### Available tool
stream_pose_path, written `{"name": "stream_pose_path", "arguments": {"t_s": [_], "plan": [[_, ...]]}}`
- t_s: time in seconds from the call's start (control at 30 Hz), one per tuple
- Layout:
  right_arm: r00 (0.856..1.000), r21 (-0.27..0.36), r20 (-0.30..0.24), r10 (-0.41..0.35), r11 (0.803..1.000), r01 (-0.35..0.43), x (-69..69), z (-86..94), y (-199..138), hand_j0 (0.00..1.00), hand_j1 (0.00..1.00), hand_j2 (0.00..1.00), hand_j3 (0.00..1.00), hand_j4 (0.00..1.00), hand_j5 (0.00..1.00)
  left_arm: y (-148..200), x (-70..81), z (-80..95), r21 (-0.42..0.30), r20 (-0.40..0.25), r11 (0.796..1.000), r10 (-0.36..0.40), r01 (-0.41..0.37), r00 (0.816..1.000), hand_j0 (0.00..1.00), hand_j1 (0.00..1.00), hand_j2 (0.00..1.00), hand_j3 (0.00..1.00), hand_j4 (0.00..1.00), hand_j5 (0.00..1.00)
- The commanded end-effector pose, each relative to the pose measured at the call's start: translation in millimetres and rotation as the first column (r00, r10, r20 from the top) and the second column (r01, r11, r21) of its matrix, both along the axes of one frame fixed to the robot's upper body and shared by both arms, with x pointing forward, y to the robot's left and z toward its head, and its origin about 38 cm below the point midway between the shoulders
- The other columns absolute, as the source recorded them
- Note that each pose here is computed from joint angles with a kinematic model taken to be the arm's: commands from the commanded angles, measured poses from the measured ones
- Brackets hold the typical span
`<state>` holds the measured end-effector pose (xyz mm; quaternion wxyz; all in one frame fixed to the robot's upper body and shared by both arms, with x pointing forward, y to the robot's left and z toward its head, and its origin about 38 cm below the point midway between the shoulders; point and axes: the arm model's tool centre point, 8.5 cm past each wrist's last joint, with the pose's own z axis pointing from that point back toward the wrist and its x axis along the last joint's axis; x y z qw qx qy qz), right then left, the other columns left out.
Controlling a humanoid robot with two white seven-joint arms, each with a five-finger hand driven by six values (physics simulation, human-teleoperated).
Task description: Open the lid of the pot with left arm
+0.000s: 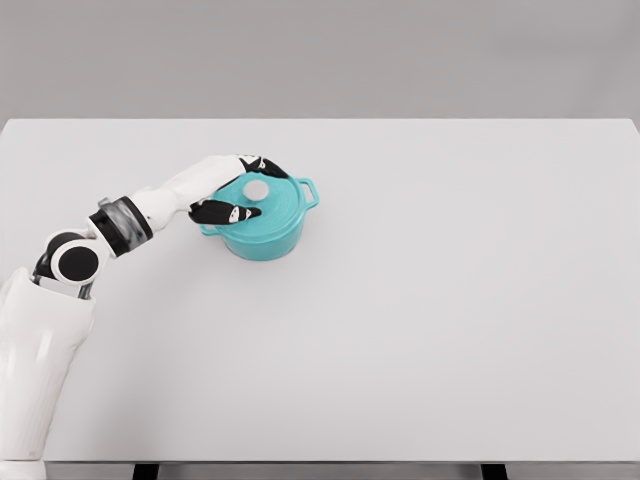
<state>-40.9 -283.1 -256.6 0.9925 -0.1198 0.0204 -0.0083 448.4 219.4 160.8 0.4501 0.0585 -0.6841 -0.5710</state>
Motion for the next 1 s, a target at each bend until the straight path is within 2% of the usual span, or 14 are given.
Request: {"name": "stream_pose_path", "arguments": {"t_s": [0.0,0.37,0.53,0.83,0.97], "plan": [[1.000,0.000,0.000,0.000,1.000,0.000,0.0,0.0,0.0,1.00,1.00,1.00,1.00,1.00,1.00,0.3,0.2,-0.4,-0.007,-0.004,1.000,0.001,-0.001,1.000,0.70,0.70,0.70,0.70,0.70,0.70],[1.000,0.000,0.000,0.000,1.000,0.000,0.0,0.0,0.0,1.00,1.00,1.00,1.00,1.00,1.00,-0.9,0.2,-0.5,-0.010,-0.004,1.000,0.000,0.000,1.000,0.64,0.64,0.64,0.64,0.64,0.64],[1.000,0.000,-0.001,-0.001,1.000,0.001,-0.2,0.0,0.0,1.00,1.00,1.00,1.00,1.00,1.00,-0.9,0.2,-0.5,-0.010,-0.004,1.000,0.000,0.000,1.000,0.55,0.55,0.55,0.55,0.55,0.55],[1.000,0.000,-0.001,-0.001,1.000,0.001,-0.2,0.0,0.0,1.00,1.00,1.00,1.00,1.00,1.00,-0.5,-0.1,-0.5,-0.010,-0.005,1.000,0.002,-0.002,1.000,0.51,0.51,0.51,0.51,0.51,0.51],[1.000,0.000,0.000,0.000,1.000,0.000,0.0,0.0,0.0,1.00,1.00,1.00,1.00,1.00,1.00,-0.5,-0.3,1.1,-0.009,-0.001,1.000,0.002,-0.002,1.000,0.47,0.47,0.47,0.47,0.47,0.47]]}}
